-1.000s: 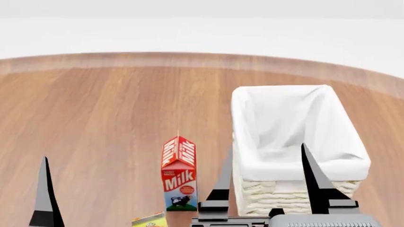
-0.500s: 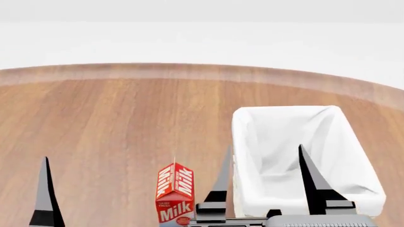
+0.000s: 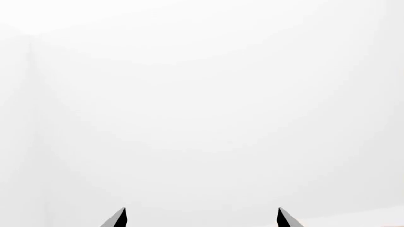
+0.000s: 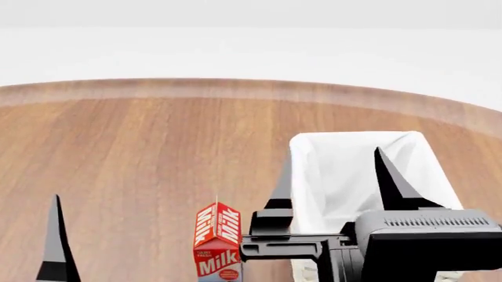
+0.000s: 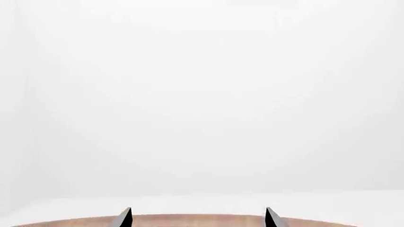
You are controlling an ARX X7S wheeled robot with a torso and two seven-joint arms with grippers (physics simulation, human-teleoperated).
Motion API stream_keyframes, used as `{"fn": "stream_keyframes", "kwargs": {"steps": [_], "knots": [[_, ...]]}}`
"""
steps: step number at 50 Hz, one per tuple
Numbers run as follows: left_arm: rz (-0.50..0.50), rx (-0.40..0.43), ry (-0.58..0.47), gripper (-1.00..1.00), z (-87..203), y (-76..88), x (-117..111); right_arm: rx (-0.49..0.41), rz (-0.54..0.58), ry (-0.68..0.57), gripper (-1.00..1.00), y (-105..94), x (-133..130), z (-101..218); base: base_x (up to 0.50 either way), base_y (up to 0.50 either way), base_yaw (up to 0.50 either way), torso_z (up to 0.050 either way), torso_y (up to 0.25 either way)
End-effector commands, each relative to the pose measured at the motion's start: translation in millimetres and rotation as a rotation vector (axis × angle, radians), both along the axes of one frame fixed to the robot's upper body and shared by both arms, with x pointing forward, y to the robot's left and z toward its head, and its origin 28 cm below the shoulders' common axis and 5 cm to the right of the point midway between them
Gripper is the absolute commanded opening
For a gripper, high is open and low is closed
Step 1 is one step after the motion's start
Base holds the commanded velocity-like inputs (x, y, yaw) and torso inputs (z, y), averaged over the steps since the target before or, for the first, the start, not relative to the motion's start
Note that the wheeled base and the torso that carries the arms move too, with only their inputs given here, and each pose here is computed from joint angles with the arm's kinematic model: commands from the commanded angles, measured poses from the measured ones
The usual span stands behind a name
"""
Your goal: Pick up the alphabet soup and the tomato sauce, and put them in the basket.
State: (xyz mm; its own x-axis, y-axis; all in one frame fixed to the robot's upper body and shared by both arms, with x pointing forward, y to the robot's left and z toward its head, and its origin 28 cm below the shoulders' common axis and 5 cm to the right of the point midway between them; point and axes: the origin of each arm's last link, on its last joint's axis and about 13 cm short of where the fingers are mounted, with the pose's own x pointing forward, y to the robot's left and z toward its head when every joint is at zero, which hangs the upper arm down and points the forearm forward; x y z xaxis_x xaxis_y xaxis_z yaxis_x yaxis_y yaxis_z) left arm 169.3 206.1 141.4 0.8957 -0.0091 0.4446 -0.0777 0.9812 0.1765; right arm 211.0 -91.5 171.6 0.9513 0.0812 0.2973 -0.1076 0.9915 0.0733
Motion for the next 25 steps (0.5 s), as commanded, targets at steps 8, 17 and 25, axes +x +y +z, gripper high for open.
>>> {"fn": "stream_keyframes", "kwargs": {"steps": [8,17,25], "knots": [[0.007,-0.002,-0.005,1.00,0.2,-0.1,-1.0,-0.098,0.148,0.354,1.00,-11.8,0.9,51.5,0.00,0.00,0.00,0.000,0.000],[0.007,0.002,-0.008,1.00,2.1,-0.3,-2.7,-0.245,0.168,0.578,1.00,-17.4,-22.1,32.6,0.00,0.00,0.00,0.000,0.000],[0.004,0.005,-0.011,1.00,3.7,-1.6,-2.4,-0.366,0.165,0.634,1.00,-18.3,-40.8,19.9,0.00,0.00,0.00,0.000,0.000]]}}
